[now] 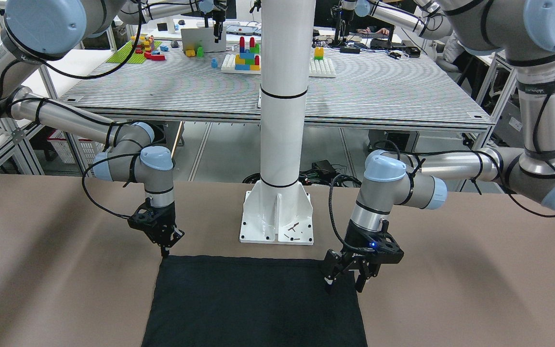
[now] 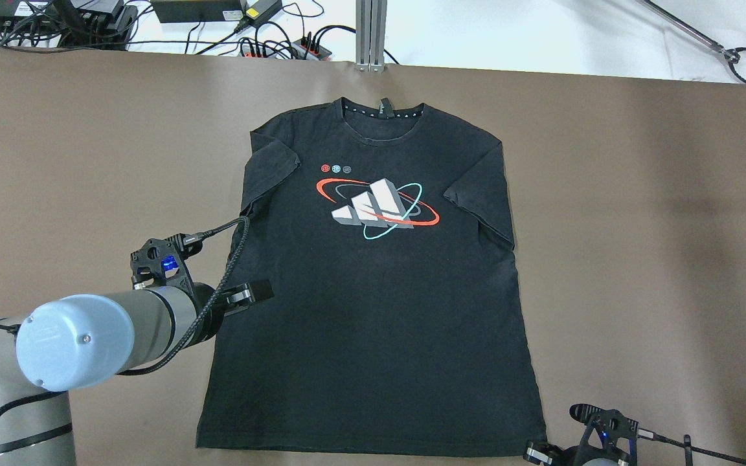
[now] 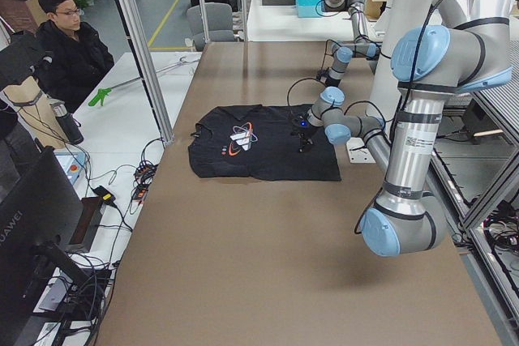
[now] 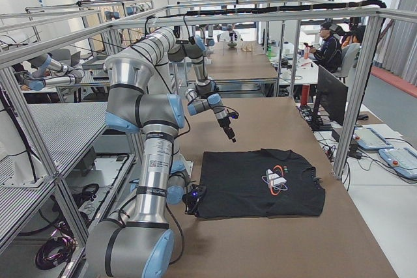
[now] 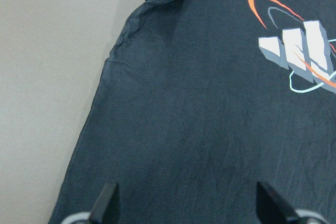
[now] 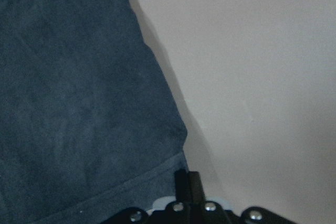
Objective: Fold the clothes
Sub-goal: 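Lower the left gripper to its hem corner while the right gripper moves to the other, then grasp the two hem corners nearest the robot with both grippers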
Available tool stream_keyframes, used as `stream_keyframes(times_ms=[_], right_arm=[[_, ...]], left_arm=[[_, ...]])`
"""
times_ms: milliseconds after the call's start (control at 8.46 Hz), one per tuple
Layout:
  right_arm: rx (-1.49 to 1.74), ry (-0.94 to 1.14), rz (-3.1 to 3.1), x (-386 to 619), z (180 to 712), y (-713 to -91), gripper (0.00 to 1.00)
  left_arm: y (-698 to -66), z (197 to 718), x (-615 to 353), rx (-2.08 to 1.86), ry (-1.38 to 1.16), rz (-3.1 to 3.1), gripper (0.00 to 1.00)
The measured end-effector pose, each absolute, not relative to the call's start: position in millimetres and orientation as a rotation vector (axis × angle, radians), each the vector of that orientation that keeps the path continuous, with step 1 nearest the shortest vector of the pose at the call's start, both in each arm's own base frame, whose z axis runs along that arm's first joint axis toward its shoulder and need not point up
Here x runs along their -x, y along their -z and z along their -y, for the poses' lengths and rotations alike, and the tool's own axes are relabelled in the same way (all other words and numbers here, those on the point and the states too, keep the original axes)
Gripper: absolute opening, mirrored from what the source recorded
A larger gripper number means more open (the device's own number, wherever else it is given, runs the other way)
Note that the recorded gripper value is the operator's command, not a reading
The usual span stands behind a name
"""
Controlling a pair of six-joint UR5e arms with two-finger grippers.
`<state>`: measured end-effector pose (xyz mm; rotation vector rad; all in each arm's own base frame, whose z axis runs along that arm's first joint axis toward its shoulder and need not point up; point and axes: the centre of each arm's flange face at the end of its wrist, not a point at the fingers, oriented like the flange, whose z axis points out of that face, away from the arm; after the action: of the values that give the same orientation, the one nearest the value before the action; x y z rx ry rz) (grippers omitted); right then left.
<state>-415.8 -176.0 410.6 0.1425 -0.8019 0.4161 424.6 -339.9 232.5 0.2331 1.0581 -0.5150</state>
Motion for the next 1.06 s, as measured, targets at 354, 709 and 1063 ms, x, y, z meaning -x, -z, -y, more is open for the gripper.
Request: stream_keyframes(times_ms=[354,709,1063], right_arm=[[-0.119,-0.402,0.823,410,165,-399,0.0],[-0.097,-0.366,0.826,414,148,-398,0.0],[-0.092,-0.36,0.827,415,144,-398,0.0]], left_arm=[[-251,310,-430,-0.186,0.528,-1.04,0.92],[-286,229,-458,-0.121,0.531,-0.994,0.81],[-319,181,-472,-0.081,0.457,-0.925,0.79]])
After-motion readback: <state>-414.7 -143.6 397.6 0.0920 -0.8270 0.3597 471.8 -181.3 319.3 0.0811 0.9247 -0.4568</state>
